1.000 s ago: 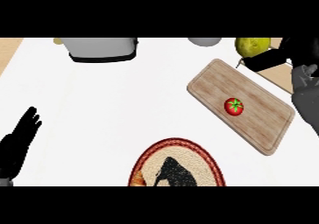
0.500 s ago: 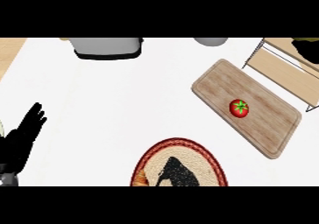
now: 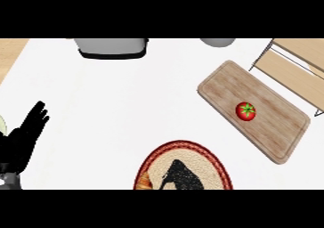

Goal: Pick the pear from the placemat and place it in the tiered shelf

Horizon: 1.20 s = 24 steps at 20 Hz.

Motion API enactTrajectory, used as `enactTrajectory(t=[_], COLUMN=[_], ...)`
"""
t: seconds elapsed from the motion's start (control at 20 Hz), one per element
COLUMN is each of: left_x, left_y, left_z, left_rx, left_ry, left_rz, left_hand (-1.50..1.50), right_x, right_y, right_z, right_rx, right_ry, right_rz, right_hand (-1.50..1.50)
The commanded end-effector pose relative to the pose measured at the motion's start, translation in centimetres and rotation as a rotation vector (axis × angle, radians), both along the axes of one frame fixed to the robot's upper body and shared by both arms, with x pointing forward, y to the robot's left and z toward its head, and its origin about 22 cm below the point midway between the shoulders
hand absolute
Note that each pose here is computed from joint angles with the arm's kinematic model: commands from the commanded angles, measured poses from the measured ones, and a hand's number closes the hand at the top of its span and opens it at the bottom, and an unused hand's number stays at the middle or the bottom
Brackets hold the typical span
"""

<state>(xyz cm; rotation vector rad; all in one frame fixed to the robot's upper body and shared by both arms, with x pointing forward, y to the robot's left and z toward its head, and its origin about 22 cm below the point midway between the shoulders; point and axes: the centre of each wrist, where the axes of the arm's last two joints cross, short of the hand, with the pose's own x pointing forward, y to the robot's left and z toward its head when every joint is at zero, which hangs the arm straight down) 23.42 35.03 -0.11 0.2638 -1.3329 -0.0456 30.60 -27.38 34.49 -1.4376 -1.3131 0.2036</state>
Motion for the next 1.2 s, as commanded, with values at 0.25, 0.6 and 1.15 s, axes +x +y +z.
enactTrajectory(t=[0.25, 0.6, 1.15], left_x=[1.0, -0.6, 0.0], left_y=[-1.0, 1.7, -0.4], left_z=[0.3, -0.7, -0.1], left_rx=[-0.002, 0.003, -0.025], left_ry=[0.004, -0.006, -0.011], left_rz=[-0.02, -0.001, -0.029], left_hand=[0.0, 0.0, 0.0], right_x=[2.9, 5.2, 9.0], right_y=[-2.6, -5.5, -12.1], right_z=[2.9, -1.5, -6.3], right_rx=[-0.001, -0.06, 0.047], right_ry=[0.093, 0.146, 0.107], right_rz=[-0.201, -0.22, -0.247], right_hand=[1.5, 1.5, 1.5])
